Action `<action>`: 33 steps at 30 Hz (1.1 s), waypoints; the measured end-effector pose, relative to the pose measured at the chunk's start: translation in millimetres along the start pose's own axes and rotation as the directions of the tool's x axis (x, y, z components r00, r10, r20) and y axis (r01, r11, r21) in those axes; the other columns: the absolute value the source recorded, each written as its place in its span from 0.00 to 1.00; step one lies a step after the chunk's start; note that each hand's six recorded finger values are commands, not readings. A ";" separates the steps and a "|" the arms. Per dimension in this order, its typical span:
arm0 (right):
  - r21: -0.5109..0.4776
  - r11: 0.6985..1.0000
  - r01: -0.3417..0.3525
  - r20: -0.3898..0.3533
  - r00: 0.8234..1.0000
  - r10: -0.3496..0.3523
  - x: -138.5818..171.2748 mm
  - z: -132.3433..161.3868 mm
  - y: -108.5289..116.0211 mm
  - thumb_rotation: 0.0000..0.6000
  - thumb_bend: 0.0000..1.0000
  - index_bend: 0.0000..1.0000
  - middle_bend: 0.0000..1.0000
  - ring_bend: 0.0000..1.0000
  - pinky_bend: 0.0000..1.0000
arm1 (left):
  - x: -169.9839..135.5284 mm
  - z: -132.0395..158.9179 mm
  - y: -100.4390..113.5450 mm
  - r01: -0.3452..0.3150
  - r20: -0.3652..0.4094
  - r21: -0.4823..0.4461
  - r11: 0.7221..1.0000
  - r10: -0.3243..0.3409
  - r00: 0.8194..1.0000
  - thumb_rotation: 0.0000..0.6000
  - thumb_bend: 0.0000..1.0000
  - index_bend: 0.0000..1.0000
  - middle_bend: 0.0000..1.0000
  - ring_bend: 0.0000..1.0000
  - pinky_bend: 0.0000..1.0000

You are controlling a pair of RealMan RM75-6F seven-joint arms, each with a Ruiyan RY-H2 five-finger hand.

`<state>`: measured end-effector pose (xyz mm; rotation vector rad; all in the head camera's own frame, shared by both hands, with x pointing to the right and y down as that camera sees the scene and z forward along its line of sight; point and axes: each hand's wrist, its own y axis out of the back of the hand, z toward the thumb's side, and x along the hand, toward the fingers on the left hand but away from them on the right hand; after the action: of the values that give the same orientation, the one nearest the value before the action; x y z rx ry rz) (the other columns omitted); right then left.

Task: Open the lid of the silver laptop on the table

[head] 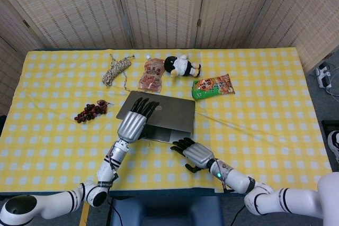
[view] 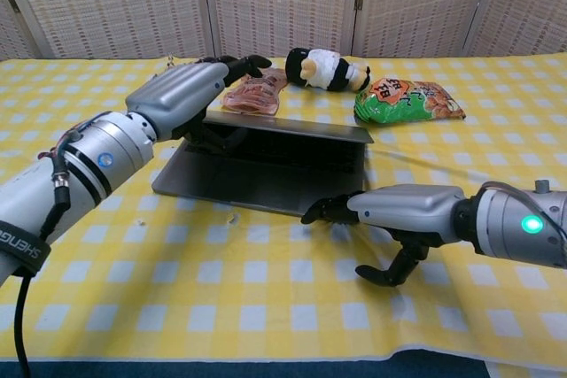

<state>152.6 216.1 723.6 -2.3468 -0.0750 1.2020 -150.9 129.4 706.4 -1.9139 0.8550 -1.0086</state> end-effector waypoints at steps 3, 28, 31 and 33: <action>0.000 1.000 0.002 0.004 1.000 -0.002 -1.3 0.8 0.8 1.00 0.55 0.00 0.00 0.00 0.00 | 3.9 -1.7 -1.8 0.011 -0.008 0.019 1.000 -0.011 1.000 1.00 0.50 0.08 0.17 0.02 0.00; 0.022 1.000 0.003 0.005 1.000 -0.004 -10.6 12.7 3.4 1.00 0.55 0.00 0.00 0.00 0.00 | 33.2 -4.6 25.5 0.010 -0.105 -0.197 0.980 -0.031 0.994 1.00 0.50 0.07 0.17 0.00 0.00; 0.023 1.000 0.008 0.005 1.000 -0.008 -10.0 13.4 4.6 1.00 0.55 0.00 0.00 0.00 0.00 | 37.3 -3.6 30.3 0.006 -0.107 -0.184 0.983 -0.026 0.994 1.00 0.50 0.07 0.17 0.00 0.00; 0.024 1.000 0.010 0.006 1.000 -0.010 -9.5 13.6 5.2 1.00 0.55 0.00 0.00 0.00 0.00 | 39.8 -2.6 33.2 0.002 -0.110 -0.176 0.984 -0.022 0.994 1.00 0.50 0.07 0.17 0.00 0.00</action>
<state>135.4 214.5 721.8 -2.3196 -0.0741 1.1982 -141.5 80.5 691.8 -2.0271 1.0275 -1.0864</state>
